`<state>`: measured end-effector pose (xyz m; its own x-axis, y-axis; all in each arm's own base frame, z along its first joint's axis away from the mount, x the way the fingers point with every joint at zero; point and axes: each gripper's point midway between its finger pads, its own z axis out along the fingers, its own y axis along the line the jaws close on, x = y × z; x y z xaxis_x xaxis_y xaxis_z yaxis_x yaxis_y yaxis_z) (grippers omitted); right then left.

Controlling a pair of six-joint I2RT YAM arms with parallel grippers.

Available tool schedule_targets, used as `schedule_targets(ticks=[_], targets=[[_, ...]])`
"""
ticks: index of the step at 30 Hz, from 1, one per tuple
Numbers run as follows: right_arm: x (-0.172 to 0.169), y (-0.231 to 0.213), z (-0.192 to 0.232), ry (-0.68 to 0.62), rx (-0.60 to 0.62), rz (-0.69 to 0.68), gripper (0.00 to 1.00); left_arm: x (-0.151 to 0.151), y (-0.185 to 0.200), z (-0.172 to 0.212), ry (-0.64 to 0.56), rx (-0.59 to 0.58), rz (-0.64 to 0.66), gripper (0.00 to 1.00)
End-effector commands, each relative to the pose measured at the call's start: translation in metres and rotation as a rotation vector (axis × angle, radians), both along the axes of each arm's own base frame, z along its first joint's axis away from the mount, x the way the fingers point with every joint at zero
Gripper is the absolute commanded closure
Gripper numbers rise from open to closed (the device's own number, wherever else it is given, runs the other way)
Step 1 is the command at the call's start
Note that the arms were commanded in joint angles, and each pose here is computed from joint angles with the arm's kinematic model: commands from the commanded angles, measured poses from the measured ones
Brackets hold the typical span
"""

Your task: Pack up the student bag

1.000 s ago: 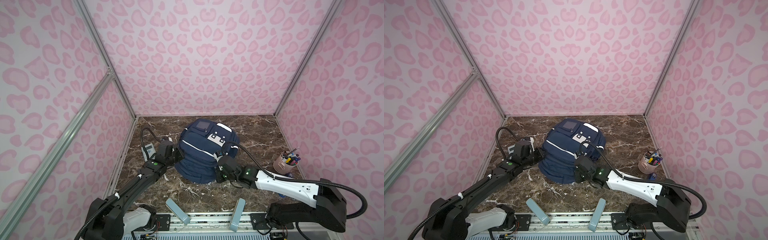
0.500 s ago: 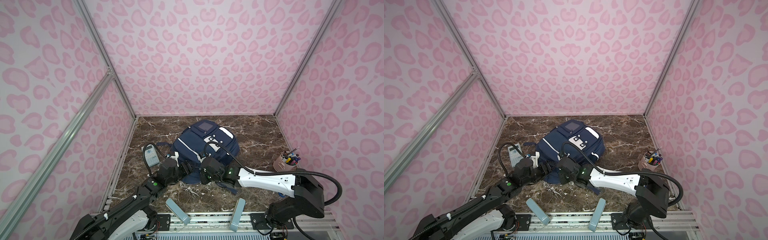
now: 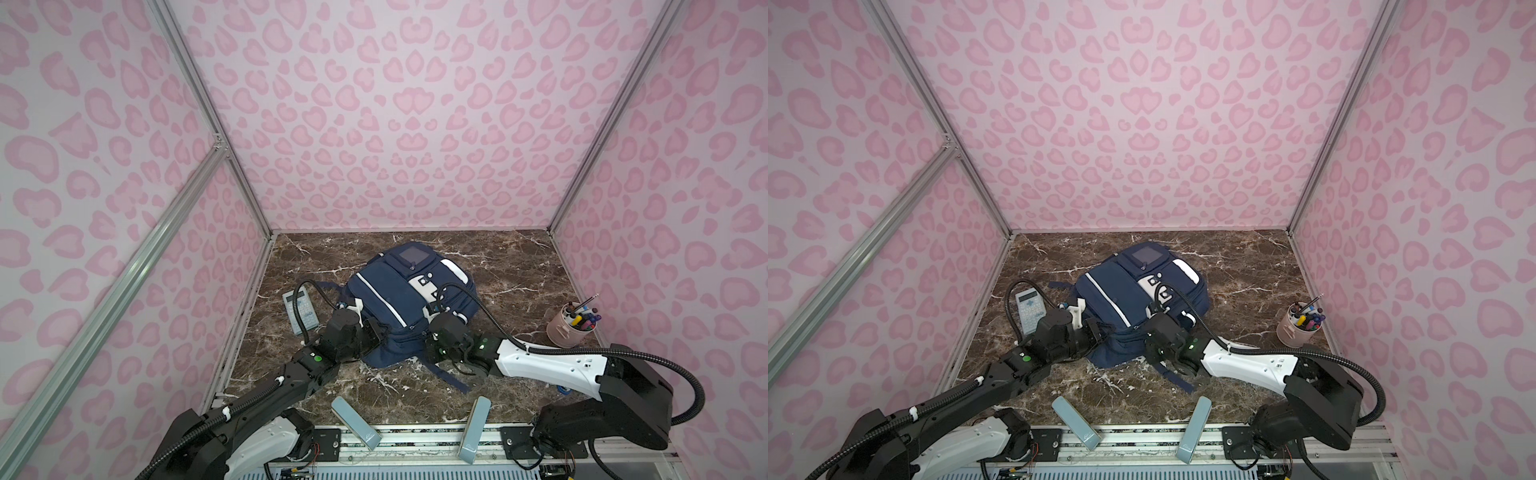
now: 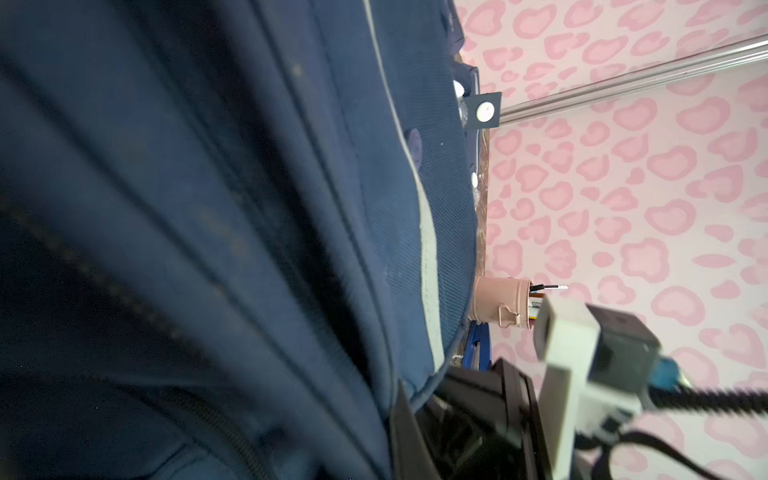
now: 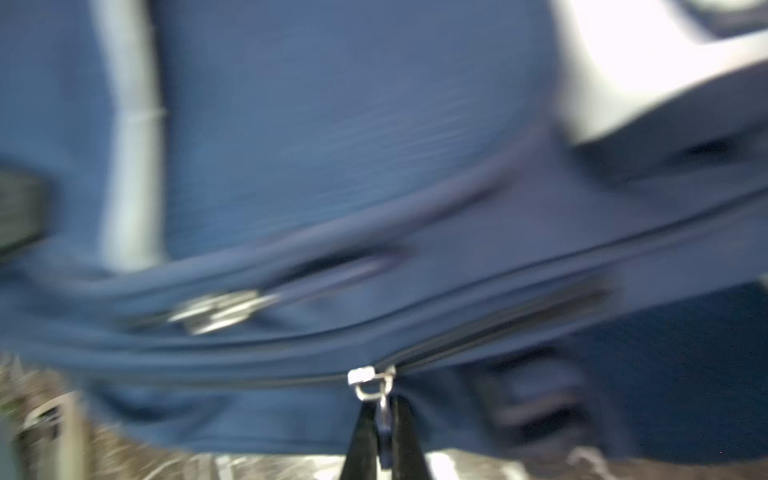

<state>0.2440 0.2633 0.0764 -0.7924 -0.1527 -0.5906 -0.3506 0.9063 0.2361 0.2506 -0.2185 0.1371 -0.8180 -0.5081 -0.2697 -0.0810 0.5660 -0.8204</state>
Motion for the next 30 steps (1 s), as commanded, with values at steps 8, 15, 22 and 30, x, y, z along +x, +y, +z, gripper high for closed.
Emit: schedule_targets(ticks=[8, 15, 22, 30], targets=[[0.008, -0.100, -0.022, 0.050, -0.210, -0.176, 1.00, 0.009, 0.008, 0.012, -0.070, 0.078, -0.030, 0.97], [-0.007, -0.093, -0.001, 0.001, -0.152, -0.112, 1.00, 0.026, 0.021, 0.006, -0.094, 0.235, -0.052, 0.97], [-0.005, -0.079, 0.038, -0.114, -0.083, -0.063, 0.29, 0.032, 0.005, 0.006, -0.115, 0.321, -0.220, 0.89], [0.018, -0.020, 0.066, -0.177, 0.002, 0.120, 0.36, 0.036, 0.007, -0.003, -0.094, 0.322, -0.188, 0.79]])
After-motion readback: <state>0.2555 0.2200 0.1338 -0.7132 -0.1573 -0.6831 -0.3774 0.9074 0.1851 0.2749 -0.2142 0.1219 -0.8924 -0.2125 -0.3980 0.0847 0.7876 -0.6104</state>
